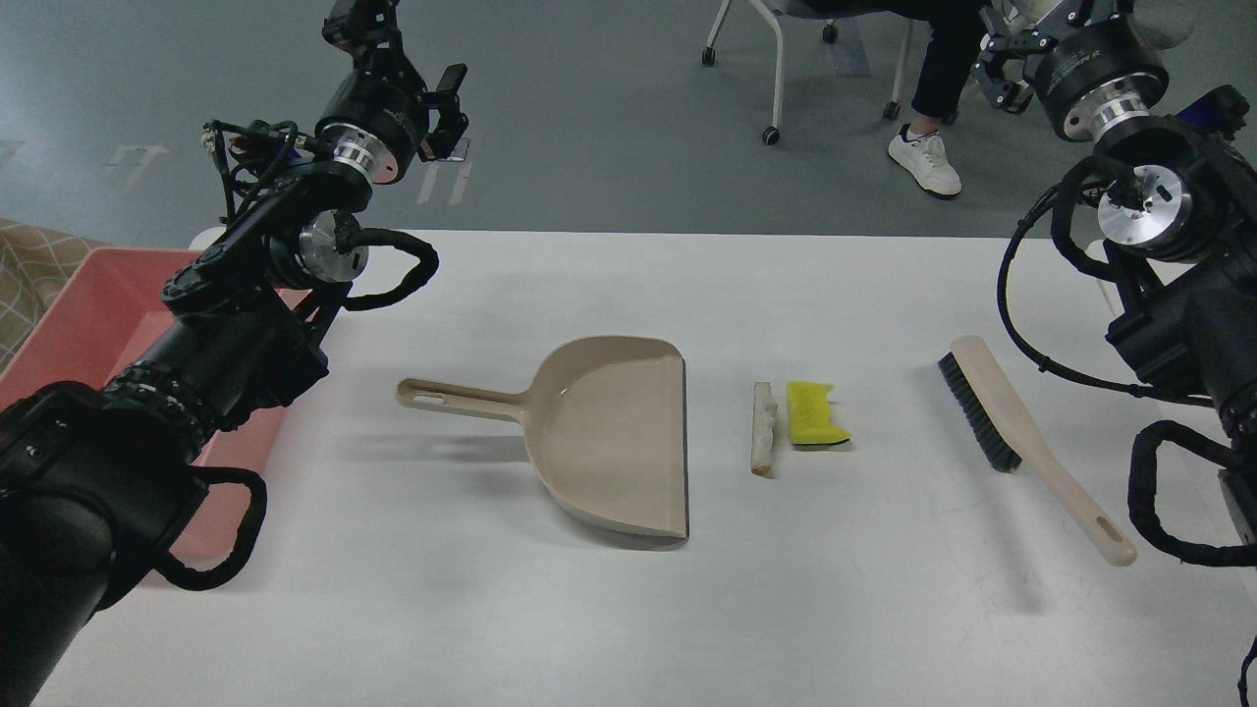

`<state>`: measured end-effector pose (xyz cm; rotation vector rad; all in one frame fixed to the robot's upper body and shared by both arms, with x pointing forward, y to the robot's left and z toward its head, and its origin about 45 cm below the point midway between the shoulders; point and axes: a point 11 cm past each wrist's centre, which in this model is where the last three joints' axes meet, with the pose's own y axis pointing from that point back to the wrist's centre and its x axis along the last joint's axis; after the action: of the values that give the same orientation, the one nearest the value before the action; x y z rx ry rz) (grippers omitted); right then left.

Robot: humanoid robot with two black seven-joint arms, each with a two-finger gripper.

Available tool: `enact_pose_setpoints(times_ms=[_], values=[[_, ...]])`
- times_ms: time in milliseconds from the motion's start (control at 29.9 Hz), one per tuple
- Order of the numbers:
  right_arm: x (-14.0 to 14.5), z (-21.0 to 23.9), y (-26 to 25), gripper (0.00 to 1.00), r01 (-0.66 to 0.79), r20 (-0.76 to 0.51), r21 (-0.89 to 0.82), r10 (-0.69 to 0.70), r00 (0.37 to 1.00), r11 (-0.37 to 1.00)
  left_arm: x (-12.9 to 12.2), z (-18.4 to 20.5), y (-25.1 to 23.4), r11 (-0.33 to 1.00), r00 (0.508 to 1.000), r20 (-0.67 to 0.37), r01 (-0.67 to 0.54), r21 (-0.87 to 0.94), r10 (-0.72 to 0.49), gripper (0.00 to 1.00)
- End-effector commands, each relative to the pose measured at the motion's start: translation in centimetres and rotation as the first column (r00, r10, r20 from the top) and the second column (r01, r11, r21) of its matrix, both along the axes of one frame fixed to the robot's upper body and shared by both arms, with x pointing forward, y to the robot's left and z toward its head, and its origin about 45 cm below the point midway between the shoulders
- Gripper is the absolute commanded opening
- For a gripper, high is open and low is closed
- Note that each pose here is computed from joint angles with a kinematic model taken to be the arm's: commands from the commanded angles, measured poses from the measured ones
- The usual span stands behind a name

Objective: Sweep and dump garbage into bin
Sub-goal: 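Lower the left gripper from rest toward the dustpan handle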

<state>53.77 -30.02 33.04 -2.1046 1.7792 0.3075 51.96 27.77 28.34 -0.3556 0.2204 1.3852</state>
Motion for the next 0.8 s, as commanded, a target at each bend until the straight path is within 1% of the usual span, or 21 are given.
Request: enact_pose_setpoints(times_ms=[0,267,368,568,769], values=[[0.1,0.2,0.0,1.00,0.002,0.003,-0.003,-0.002,1.000,1.000,0.0,-0.1,0.2,1.000,1.000,-0.002,-0.008,0.007,0.008,0.98],[0.3,1.1,0.6,1.00,-0.014,0.018,-0.014,0.014,1.000,1.000,0.0,-0.1,0.2,1.000,1.000,-0.004,-0.015,0.005,0.015,0.98],[0.3,1.0,1.0,1.00,-0.029,0.012,-0.046,0.029,0.999,0.999,0.1,0.3,1.4,0.998,0.999,-0.005,-0.053,0.024,0.053,0.98],[0.4,1.1,1.1,1.00,-0.030,0.009,-0.045,0.031,0.999,0.999,0.1,1.1,3.3,0.996,0.997,0.012,-0.079,0.047,0.079,0.98],[0.4,1.2,1.1,1.00,-0.029,0.012,-0.036,0.029,0.999,0.999,0.1,1.5,4.0,0.995,0.996,0.018,-0.090,0.045,0.089,0.98]])
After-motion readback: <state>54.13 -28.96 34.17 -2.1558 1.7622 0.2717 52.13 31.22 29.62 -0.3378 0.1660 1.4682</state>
